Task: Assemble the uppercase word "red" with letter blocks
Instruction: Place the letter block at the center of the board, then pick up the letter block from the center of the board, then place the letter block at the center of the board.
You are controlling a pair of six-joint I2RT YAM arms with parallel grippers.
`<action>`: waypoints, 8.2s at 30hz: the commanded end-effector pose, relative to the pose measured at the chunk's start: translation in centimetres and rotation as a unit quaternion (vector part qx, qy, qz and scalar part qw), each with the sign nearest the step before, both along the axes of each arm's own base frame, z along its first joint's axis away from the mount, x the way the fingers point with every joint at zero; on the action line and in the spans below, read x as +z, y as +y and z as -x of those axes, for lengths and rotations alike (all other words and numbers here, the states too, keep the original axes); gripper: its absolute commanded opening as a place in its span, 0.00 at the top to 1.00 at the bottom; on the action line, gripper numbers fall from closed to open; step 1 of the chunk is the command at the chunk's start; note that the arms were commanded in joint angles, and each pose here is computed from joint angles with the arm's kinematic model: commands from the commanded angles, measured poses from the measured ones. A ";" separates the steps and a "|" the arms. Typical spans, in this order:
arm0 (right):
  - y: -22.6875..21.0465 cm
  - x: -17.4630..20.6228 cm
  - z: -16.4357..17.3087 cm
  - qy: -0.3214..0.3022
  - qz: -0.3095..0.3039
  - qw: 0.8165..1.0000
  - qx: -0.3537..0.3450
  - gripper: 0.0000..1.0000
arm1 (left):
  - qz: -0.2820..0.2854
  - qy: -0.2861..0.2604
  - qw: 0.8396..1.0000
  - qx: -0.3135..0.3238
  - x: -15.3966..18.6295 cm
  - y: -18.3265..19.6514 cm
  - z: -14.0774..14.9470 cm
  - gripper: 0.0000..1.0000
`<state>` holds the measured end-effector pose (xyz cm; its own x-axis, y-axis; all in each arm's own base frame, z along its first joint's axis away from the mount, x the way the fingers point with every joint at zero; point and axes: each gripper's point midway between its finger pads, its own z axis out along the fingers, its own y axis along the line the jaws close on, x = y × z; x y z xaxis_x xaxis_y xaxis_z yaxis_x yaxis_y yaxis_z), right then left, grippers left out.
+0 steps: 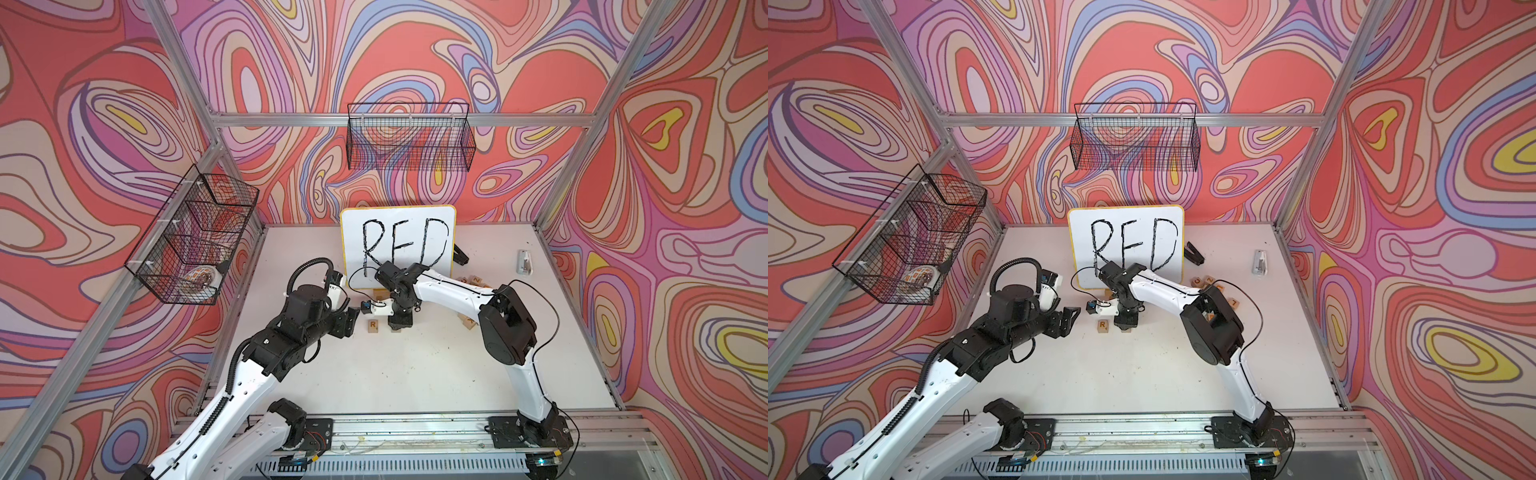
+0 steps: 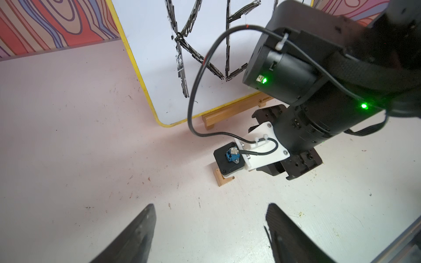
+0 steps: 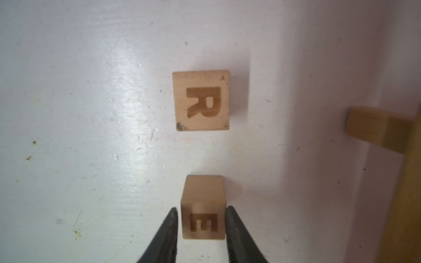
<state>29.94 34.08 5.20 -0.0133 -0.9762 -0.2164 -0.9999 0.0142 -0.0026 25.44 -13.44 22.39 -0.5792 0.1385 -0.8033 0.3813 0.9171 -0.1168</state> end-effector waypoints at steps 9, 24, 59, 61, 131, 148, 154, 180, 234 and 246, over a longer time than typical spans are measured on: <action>1.1 8.7 -1.5 -0.081 -0.143 0.983 -0.077 0.65 | 0.000 0.000 1.000 -0.006 0.0 0.0 0.5 0.21; -7.4 13.8 -1.2 -0.081 -0.243 0.898 -0.358 0.70 | 0.002 -0.003 1.000 -0.012 0.2 -0.4 0.2 0.21; -19.3 5.8 -8.4 -0.079 -0.116 0.831 -0.538 0.62 | 0.012 -0.036 0.998 -0.047 1.8 -2.8 -2.3 0.21; -19.2 5.3 -8.6 -0.076 -0.115 0.832 -0.537 0.62 | 0.008 -0.032 0.998 -0.048 1.5 -2.8 -2.4 0.21; -21.9 -2.0 -9.6 -0.075 -0.111 0.802 -0.583 0.59 | -0.007 -0.028 0.998 -0.050 1.2 -2.5 -2.2 0.21; -21.9 -2.6 -9.1 -0.065 -0.108 0.801 -0.585 0.63 | -0.006 -0.030 0.998 -0.051 1.3 -2.5 -2.2 0.21; -21.9 -2.6 -9.0 -0.062 -0.109 0.801 -0.585 0.67 | -0.006 -0.028 0.998 -0.051 1.2 -2.5 -2.2 0.21; -21.1 5.3 -5.5 -0.041 -0.174 0.778 -0.602 0.79 | -0.002 -0.032 0.998 -0.051 1.6 -2.5 -2.1 0.21; -8.1 -0.4 -0.7 -0.041 -0.059 0.685 -0.725 0.81 | -0.001 -0.035 0.998 -0.050 1.9 -2.4 -2.0 0.21; -7.5 -1.2 -1.4 -0.050 -0.046 0.707 -0.704 0.80 | -0.002 -0.036 0.998 -0.051 1.9 -2.4 -2.0 0.21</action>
<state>30.81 26.33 4.05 -0.9426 0.0407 -0.3313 0.0353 0.9991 0.0224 27.76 -15.87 23.97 -0.5141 0.1870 -0.8371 0.4698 0.8779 -0.0924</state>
